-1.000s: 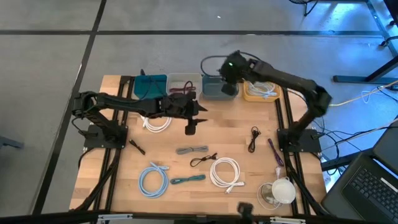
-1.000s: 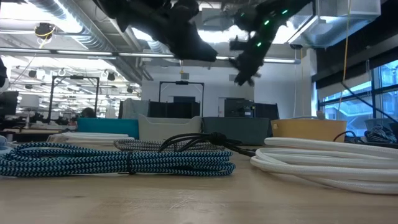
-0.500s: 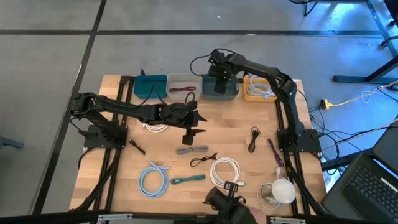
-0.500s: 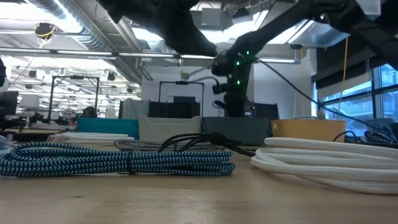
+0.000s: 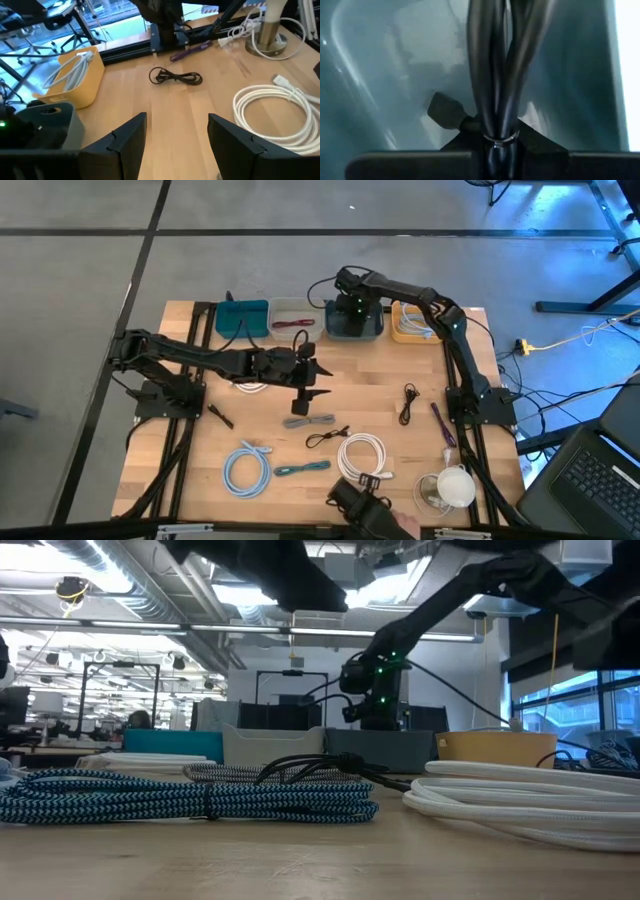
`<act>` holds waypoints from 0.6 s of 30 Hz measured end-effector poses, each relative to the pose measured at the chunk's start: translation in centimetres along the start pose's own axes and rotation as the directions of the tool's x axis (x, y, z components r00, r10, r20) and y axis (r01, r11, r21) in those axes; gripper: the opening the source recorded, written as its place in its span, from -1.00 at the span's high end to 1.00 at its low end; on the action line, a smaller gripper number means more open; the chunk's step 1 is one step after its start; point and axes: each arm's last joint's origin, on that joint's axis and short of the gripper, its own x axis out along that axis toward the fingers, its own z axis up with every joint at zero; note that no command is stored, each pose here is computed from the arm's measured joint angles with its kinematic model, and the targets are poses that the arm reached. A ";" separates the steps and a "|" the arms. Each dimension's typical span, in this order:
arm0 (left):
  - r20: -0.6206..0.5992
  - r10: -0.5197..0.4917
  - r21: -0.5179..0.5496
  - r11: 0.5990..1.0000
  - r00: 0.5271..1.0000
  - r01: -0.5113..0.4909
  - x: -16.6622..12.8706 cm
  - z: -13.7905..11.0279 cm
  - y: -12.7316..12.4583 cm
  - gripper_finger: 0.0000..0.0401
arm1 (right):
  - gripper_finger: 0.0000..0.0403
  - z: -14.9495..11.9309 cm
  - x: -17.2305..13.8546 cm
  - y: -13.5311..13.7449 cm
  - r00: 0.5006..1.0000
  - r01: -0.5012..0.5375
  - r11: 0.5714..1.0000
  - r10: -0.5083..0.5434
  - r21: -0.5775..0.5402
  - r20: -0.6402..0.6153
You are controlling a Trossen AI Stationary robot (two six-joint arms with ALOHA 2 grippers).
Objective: Pick & Place USB Port
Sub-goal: Put the black USB cable into the dark blue bin
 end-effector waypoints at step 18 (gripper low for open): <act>-0.014 -0.002 0.009 1.000 1.000 0.002 0.0 -0.1 0.0 0.00 | -0.16 0.2 -3.5 0.0 0.997 -0.002 0.988 0.015 0.153 -0.081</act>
